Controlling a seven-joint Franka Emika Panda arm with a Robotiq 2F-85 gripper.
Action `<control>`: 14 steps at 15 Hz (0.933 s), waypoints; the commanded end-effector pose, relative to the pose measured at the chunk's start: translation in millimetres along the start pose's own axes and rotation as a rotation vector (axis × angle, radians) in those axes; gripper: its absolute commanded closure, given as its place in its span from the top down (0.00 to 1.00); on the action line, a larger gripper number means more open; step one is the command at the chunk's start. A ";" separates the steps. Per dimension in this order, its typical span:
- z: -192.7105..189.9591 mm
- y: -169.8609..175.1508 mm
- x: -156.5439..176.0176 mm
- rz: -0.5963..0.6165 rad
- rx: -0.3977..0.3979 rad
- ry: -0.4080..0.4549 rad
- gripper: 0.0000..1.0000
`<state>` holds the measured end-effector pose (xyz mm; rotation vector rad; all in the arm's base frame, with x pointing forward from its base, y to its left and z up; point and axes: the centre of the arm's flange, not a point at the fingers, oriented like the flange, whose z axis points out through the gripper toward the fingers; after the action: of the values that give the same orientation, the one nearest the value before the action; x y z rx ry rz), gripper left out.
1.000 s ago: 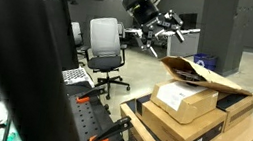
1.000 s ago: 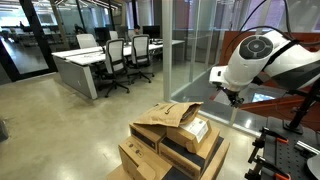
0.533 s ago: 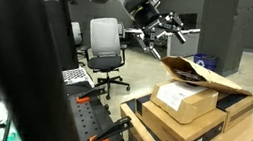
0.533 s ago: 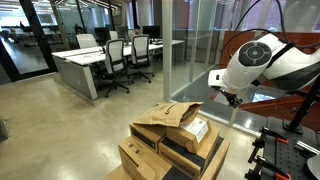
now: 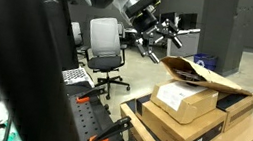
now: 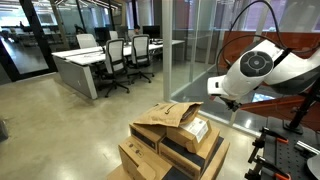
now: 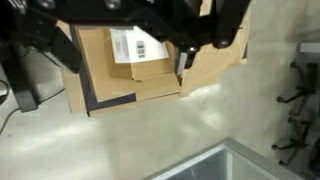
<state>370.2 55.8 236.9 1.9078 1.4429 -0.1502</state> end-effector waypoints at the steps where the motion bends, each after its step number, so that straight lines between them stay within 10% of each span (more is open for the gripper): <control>1: 8.5 1.1 11.9 -0.036 -0.020 0.031 1.00; 14: 10.2 8.2 27.2 -0.049 -0.014 0.200 1.00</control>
<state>385.9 72.1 228.7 1.9352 1.5951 0.0094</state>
